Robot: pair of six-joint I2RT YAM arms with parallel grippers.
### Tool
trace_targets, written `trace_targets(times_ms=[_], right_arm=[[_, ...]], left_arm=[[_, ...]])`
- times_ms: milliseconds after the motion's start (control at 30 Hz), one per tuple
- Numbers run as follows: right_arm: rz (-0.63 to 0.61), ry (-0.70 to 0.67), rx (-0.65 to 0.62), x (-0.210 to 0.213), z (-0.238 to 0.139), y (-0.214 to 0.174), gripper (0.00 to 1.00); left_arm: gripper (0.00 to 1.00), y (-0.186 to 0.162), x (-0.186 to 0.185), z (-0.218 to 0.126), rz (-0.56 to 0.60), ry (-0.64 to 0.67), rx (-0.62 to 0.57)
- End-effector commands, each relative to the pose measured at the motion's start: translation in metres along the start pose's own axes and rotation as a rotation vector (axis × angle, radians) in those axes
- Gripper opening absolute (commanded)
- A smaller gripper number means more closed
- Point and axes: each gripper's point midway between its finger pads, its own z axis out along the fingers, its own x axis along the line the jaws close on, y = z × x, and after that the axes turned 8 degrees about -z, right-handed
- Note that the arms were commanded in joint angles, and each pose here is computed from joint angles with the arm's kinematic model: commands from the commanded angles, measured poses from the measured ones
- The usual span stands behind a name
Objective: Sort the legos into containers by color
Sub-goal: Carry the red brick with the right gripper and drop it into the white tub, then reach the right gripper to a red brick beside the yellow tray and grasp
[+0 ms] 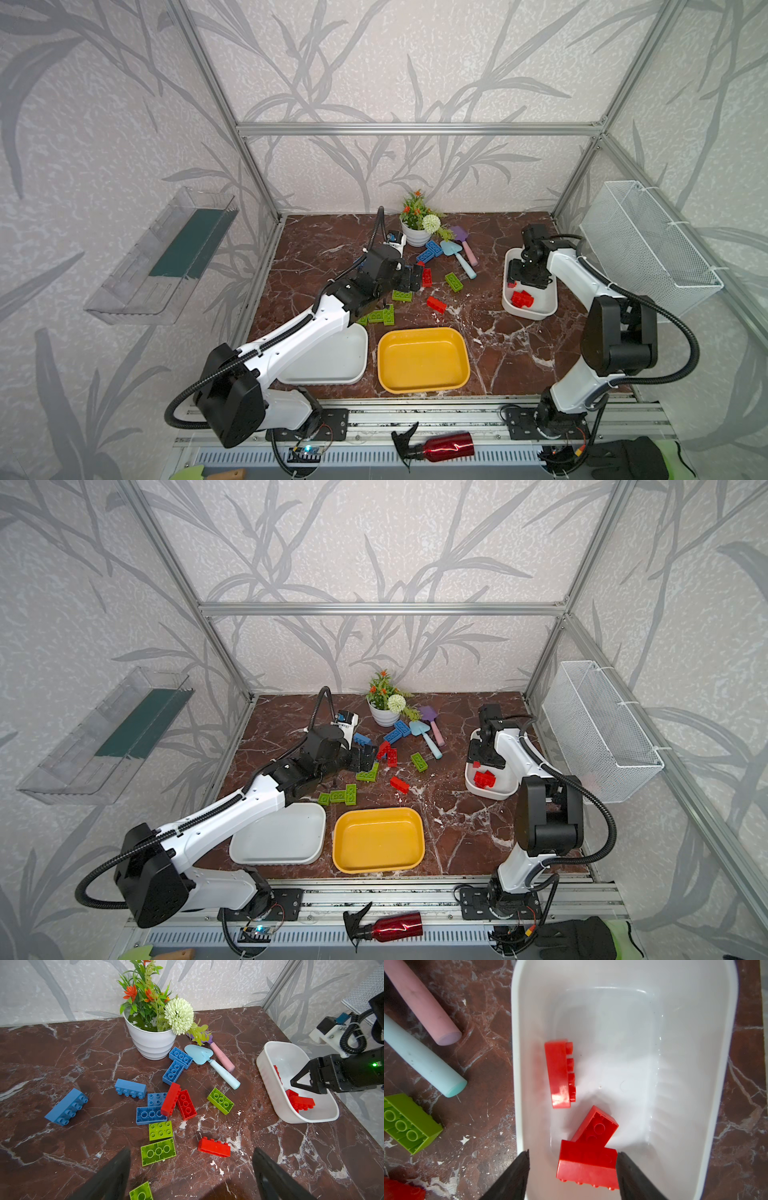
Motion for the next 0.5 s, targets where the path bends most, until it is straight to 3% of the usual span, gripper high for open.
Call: trace_targets(times_ms=[0, 267, 467], right_arm=[[-0.026, 0.045, -0.074, 0.019, -0.033, 0.011, 0.67], [-0.316, 0.283, -0.091, 0.152, -0.057, -0.014, 0.67], [-0.530, 0.367, -0.017, 0.231, -0.041, -0.044, 0.67]], left_arm=[[0.90, 0.008, 0.013, -0.018, -0.021, 0.061, -0.055], [0.90, -0.012, 0.053, -0.056, -0.064, 0.159, -0.103], [0.90, -0.031, 0.082, -0.092, -0.138, 0.212, -0.146]])
